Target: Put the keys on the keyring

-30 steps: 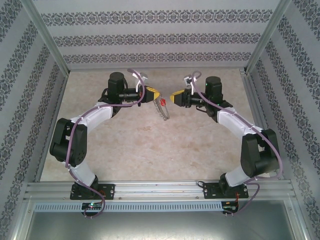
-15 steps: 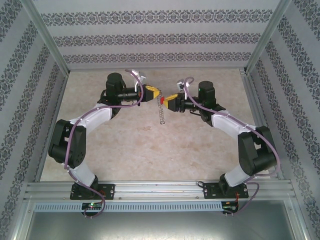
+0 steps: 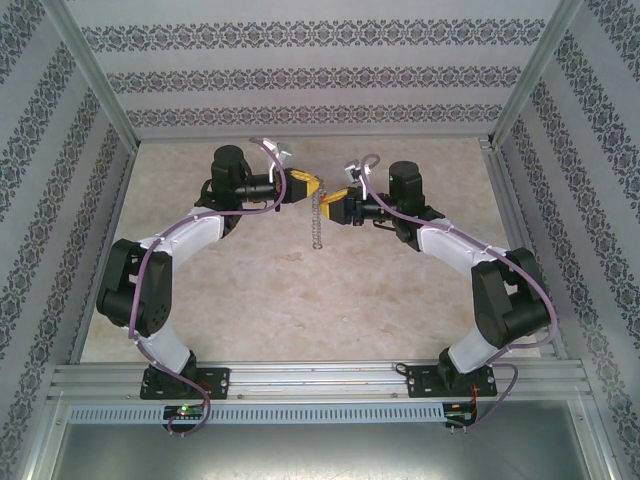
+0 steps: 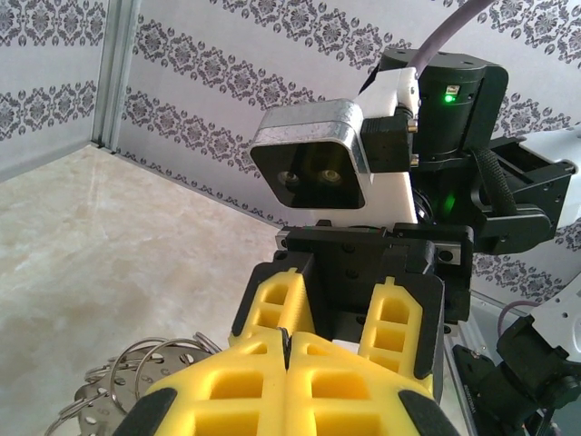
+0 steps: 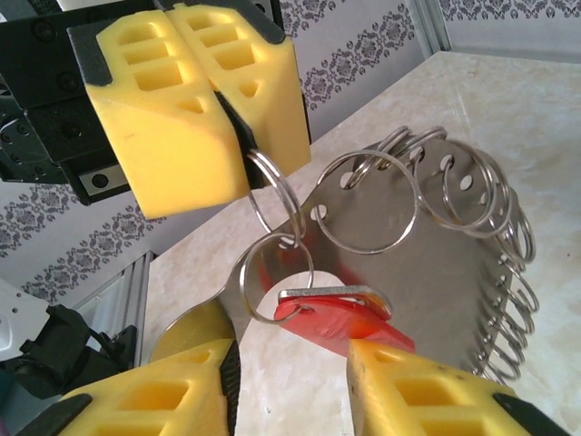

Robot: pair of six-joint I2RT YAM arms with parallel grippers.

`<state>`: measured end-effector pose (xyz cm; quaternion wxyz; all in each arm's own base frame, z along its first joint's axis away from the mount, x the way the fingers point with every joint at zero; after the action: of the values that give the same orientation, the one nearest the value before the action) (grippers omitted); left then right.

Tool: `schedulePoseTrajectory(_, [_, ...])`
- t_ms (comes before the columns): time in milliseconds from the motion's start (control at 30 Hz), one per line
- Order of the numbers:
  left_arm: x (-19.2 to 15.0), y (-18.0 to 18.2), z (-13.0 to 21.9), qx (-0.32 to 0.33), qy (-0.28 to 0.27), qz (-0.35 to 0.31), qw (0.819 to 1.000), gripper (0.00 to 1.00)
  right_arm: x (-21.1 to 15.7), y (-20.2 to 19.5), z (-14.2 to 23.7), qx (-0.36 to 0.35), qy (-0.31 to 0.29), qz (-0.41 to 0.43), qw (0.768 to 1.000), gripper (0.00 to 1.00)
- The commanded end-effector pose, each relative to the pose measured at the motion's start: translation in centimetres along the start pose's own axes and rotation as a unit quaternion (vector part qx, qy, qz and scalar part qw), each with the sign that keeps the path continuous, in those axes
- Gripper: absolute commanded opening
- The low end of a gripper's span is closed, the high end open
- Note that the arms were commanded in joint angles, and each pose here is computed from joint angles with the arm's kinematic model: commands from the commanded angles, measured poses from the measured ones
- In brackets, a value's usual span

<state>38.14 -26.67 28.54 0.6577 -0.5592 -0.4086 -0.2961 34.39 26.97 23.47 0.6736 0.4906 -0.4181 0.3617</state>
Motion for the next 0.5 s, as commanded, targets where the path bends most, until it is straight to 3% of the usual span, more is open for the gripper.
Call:
schedulePoseTrajectory(0, [1.6,-2.5,0.1,-0.030,-0.012,-0.038,0.999,0.00,0.6,0.0,-0.5,0.000,0.002,0.019,1.000,0.39])
schedulePoseTrajectory(467, [1.7,-2.8,0.2,-0.036,-0.010,-0.037,0.999,0.00,0.8,-1.3,0.3,-0.025,0.001,0.022,0.999,0.47])
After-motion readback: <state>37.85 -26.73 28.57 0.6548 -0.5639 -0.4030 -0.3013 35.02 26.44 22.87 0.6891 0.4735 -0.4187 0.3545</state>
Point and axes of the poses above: each hand's point on the last joint's axis, 136 mm out from that joint toward the fingers, its own z axis back along the fingers, its own y axis along the line the jaws close on, x = y × z, the point moved 1 cm from there along z, back along the fingers, and after that the axes turned 10 degrees about z, right-handed, at the moved point
